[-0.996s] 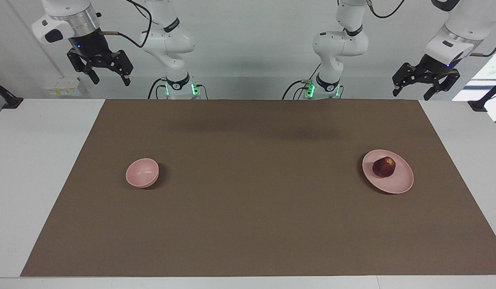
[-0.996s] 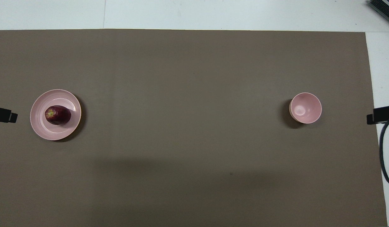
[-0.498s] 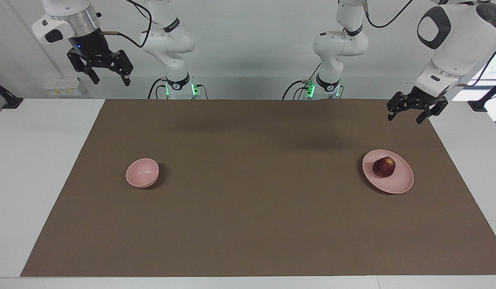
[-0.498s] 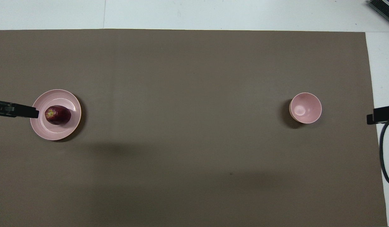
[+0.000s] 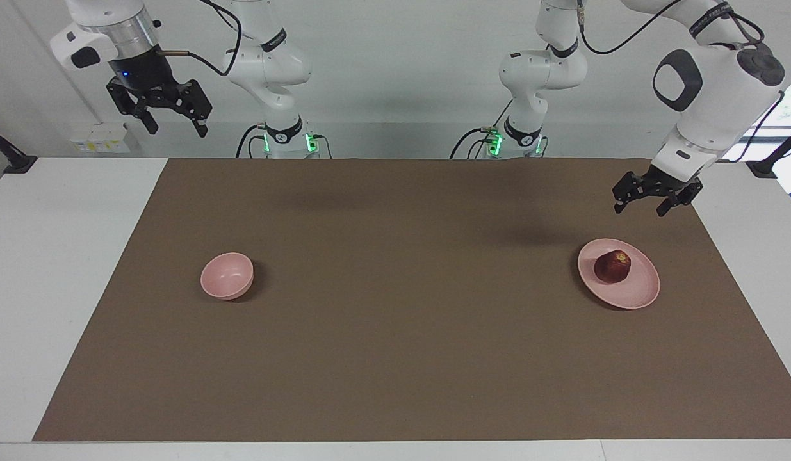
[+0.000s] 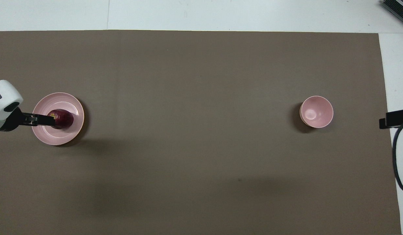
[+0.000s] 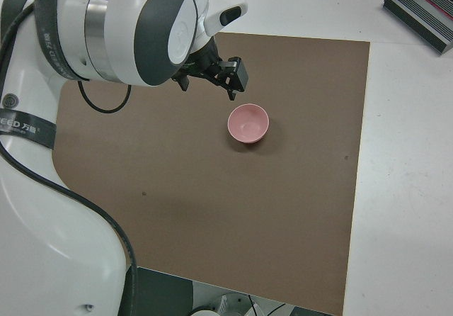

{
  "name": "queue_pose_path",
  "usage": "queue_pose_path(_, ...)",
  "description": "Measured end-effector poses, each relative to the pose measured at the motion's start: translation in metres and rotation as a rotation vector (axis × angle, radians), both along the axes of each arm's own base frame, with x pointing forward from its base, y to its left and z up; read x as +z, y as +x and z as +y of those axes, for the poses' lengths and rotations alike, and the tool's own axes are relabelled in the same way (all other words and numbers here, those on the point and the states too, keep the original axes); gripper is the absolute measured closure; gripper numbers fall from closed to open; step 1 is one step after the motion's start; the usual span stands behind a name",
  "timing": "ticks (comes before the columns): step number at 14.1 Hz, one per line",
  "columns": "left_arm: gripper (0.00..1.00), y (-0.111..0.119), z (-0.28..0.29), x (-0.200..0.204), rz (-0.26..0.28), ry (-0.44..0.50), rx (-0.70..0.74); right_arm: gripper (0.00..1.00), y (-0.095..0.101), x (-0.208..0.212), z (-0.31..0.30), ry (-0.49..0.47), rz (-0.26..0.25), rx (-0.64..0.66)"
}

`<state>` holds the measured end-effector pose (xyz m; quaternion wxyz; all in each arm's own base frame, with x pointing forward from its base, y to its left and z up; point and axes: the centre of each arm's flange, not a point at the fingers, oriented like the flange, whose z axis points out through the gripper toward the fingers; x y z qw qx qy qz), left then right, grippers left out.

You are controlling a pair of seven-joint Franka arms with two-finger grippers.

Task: Move apple from plate to bowl
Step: 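Reach the left gripper to the red apple on the pink plate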

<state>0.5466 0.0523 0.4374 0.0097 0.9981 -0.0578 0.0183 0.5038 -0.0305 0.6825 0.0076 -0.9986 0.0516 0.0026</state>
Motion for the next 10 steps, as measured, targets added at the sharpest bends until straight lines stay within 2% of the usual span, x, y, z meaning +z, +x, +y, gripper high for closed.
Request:
queue_pose_path(5, 0.0, 0.026, 0.001, -0.062, -0.041, 0.023, 0.001, 0.0, 0.0, 0.0, -0.004, 0.001, 0.0, -0.008)
queue_pose_path(7, 0.0, 0.027, 0.002, -0.08, -0.057, 0.028, 0.003, 0.0, 0.0, 0.0, -0.004, 0.001, 0.0, -0.007)
queue_pose_path(10, 0.03, 0.018, 0.004, -0.097, -0.05, 0.029, 0.008, 0.0, 0.0, 0.0, -0.004, 0.001, 0.0, -0.007)
